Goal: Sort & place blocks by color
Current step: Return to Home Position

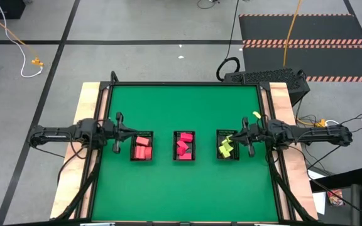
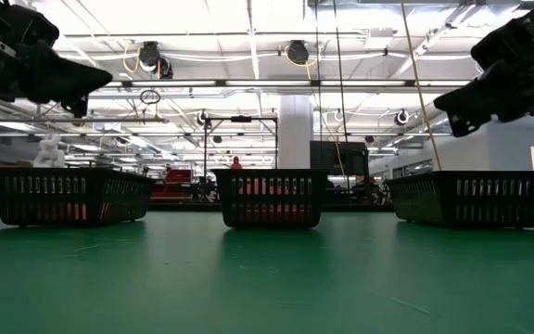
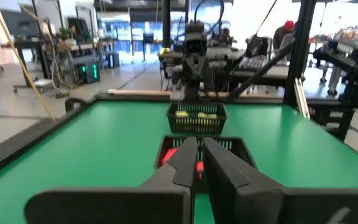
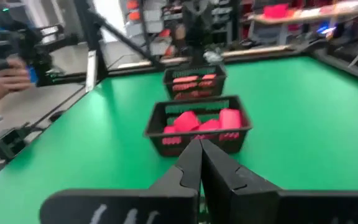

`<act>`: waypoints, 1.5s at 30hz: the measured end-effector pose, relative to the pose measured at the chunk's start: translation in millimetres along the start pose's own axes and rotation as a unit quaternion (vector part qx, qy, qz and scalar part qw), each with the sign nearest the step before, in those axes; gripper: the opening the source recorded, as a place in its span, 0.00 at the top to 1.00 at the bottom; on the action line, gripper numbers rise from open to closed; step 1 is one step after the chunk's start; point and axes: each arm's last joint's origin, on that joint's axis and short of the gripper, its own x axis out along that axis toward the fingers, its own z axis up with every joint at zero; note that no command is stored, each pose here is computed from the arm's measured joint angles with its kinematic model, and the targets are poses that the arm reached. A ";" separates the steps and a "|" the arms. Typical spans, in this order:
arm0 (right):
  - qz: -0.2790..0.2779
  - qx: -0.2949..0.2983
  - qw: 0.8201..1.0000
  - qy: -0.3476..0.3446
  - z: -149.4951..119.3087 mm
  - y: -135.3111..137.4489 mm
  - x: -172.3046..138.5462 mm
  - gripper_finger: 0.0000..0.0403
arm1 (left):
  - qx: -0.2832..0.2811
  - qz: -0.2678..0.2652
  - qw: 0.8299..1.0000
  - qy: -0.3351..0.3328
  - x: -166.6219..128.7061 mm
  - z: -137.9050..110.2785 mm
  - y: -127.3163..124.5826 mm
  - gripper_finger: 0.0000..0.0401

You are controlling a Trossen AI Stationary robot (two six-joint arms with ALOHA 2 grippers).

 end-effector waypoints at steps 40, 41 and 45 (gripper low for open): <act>0.022 0.022 0.999 0.032 -5.2 2.0 2.6 1.00 | -0.002 0.002 1.000 0.014 0.2 -2.2 0.1 0.92; 0.022 0.022 0.999 0.032 -5.2 1.9 2.6 1.00 | -0.002 0.002 1.000 0.014 0.2 -2.2 0.1 0.92; 0.023 0.021 0.999 0.028 -4.4 2.1 2.6 1.00 | -0.002 0.002 1.000 0.014 0.2 -2.1 0.1 0.92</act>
